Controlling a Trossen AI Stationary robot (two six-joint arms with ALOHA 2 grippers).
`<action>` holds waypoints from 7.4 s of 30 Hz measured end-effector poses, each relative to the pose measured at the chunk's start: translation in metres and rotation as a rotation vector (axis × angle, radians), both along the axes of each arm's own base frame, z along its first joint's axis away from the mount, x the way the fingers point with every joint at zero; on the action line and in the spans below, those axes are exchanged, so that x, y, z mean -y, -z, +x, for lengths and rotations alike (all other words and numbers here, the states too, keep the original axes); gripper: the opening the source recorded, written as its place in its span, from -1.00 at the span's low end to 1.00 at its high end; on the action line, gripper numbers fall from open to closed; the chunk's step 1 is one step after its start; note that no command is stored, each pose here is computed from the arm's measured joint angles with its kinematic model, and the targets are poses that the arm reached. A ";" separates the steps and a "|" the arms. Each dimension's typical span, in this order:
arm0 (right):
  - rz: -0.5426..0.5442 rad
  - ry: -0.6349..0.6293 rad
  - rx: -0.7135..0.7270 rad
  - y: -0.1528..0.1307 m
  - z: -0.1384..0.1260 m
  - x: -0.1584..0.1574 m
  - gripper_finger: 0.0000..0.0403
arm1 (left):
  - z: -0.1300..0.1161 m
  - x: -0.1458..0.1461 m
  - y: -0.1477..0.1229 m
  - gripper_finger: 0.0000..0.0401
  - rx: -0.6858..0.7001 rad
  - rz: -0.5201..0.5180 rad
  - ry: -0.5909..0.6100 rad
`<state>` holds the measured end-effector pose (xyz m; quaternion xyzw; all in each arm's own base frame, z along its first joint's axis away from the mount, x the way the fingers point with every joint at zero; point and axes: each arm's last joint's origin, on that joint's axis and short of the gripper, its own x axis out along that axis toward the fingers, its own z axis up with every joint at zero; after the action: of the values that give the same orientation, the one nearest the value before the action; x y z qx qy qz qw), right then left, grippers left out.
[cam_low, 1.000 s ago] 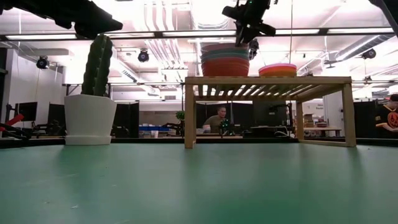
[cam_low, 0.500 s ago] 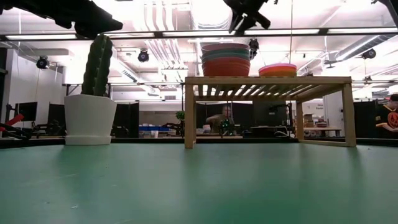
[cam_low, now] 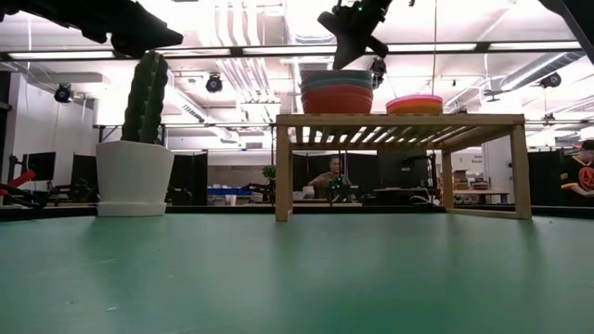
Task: Place and stack bowls onto a shelf
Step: Stack the pink bowl on top of the dark green bowl on the shelf, then return to Home Position
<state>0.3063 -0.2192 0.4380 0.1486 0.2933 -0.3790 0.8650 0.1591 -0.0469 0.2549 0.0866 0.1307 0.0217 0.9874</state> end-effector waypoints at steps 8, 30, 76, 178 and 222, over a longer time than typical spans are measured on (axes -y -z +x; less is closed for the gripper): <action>-0.066 -0.001 0.055 -0.010 0.002 -0.004 -0.96 | 0.000 0.000 0.000 -0.06 -0.004 0.002 0.000; -0.129 -0.085 0.070 0.003 0.037 -0.008 -0.96 | 0.000 0.000 0.001 -0.06 -0.013 0.013 0.002; -0.224 -0.733 0.099 0.060 -0.019 -0.181 -0.96 | -0.029 -0.009 0.011 -0.06 0.062 -0.024 0.010; -0.260 -0.791 0.566 0.269 -0.209 -0.217 -0.95 | -0.066 -0.030 0.083 -0.99 0.312 -0.137 -0.239; -0.261 -0.791 0.566 0.269 -0.209 -0.217 -0.95 | -0.066 -0.030 0.083 -0.99 0.313 -0.137 -0.242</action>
<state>0.0971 -0.0018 0.1692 0.0137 0.0314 -0.0008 0.9994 0.0935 -0.0167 0.1722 -0.0015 -0.0138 0.1445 0.9894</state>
